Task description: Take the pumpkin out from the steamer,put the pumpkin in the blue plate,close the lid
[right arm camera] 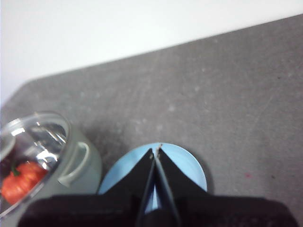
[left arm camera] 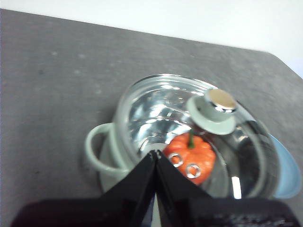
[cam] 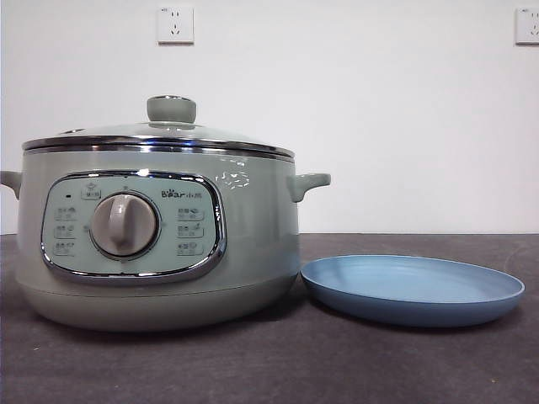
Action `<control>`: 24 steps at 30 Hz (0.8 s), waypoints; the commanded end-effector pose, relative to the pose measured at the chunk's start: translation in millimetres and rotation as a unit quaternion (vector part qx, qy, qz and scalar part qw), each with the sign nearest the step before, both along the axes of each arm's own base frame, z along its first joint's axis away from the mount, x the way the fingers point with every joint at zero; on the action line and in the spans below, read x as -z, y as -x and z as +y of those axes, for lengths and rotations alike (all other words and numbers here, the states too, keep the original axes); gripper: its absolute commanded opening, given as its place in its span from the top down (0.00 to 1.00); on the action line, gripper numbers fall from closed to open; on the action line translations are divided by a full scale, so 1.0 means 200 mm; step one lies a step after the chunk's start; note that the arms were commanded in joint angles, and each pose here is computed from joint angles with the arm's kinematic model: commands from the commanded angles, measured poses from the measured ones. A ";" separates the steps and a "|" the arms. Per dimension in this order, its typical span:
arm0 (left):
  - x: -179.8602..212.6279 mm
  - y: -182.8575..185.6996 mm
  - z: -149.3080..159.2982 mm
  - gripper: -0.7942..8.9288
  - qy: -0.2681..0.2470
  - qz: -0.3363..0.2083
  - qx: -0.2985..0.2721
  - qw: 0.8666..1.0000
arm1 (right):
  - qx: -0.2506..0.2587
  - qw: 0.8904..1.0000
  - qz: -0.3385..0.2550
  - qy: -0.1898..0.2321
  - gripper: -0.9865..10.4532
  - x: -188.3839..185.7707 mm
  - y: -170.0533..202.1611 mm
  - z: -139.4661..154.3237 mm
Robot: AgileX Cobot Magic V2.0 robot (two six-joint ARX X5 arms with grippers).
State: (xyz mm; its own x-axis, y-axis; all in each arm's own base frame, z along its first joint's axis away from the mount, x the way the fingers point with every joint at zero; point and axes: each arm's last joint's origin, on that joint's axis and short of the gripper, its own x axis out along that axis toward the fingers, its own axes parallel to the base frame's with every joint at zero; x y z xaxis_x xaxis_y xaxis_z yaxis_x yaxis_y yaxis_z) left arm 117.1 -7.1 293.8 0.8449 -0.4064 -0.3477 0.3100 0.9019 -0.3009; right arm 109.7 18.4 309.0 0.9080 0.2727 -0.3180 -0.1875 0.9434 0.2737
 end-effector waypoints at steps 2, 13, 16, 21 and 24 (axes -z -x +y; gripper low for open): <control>-0.07 -0.04 -0.01 0.92 -0.011 0.004 0.047 0.999 | -0.050 0.998 0.016 0.043 0.93 -0.04 -0.03 0.01; -0.12 -0.13 -0.04 0.78 0.011 0.028 0.102 0.994 | -0.128 0.989 0.067 0.037 0.61 -0.09 -0.14 0.05; -0.12 -0.14 -0.04 0.49 0.014 0.031 0.104 0.994 | -0.126 0.989 0.072 0.035 0.54 -0.09 -0.15 0.05; -0.14 -0.15 -0.05 0.50 0.026 0.017 0.102 0.994 | -0.125 0.989 0.073 0.032 0.54 -0.09 -0.15 0.05; -0.17 -0.17 -0.07 0.50 0.027 0.005 0.095 0.995 | -0.124 0.989 0.074 0.029 0.54 -0.09 -0.15 0.05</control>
